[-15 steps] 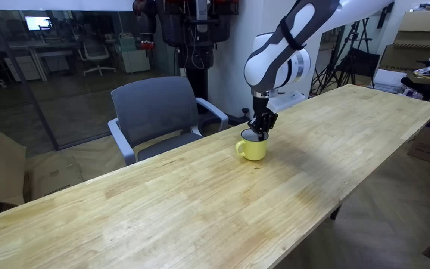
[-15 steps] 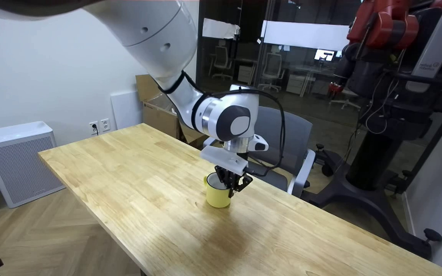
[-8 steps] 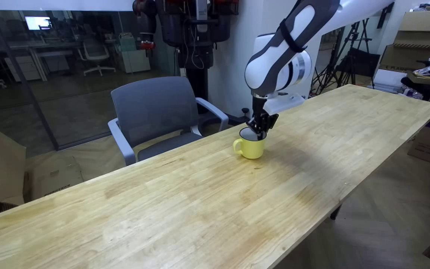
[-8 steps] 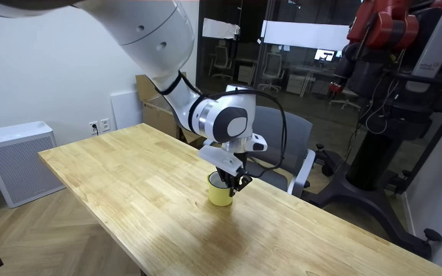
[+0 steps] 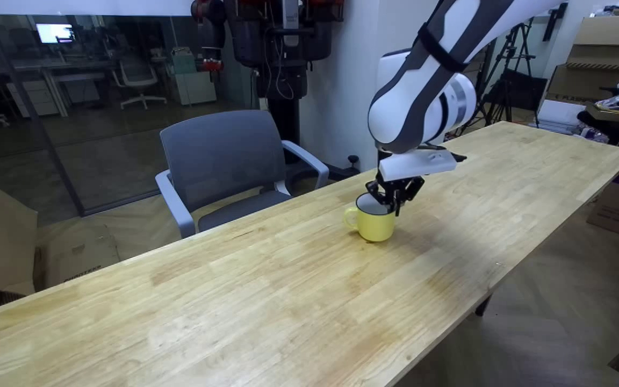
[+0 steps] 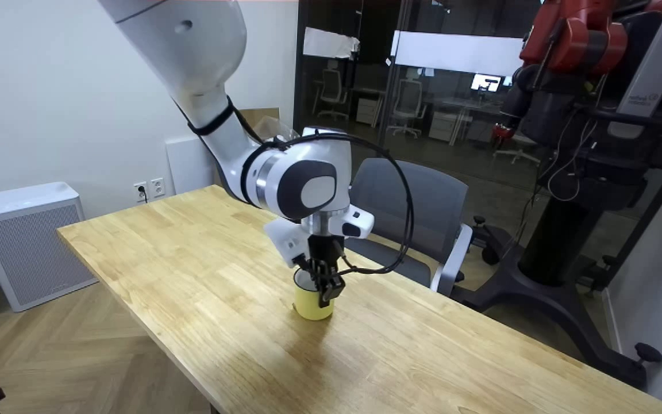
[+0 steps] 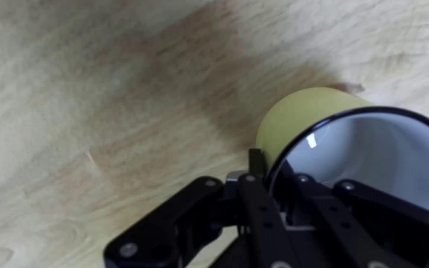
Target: Move the yellow mug forwards
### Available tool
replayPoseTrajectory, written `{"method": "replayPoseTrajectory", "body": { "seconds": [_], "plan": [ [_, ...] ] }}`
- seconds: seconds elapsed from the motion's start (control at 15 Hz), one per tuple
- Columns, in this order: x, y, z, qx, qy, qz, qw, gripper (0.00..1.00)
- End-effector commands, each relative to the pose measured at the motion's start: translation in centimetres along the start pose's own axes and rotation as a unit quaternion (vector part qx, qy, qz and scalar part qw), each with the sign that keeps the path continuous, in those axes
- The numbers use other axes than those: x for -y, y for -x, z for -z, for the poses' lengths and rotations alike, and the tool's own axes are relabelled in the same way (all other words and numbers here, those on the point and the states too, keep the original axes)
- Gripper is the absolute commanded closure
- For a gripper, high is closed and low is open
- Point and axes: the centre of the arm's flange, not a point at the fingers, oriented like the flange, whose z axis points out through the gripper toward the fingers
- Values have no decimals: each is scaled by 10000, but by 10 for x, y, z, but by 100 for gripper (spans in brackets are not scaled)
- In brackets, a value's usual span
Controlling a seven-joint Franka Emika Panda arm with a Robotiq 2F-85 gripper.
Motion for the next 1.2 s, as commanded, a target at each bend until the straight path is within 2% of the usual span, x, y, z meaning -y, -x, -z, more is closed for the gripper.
{"method": "replayPoseTrajectory", "body": {
  "seconds": [0.0,0.27,0.6,0.67,0.8,1.13],
  "plan": [
    [-13,76,10,594,-100,-522,9968,97],
    [-23,117,6,658,-241,-689,9952,97],
    [-39,137,0,429,-417,-937,9938,97],
    [-40,139,1,412,-463,-966,9934,65],
    [-43,144,3,381,-502,-1012,9929,59],
    [-51,157,22,206,-571,-1089,9922,25]
  ]
}}
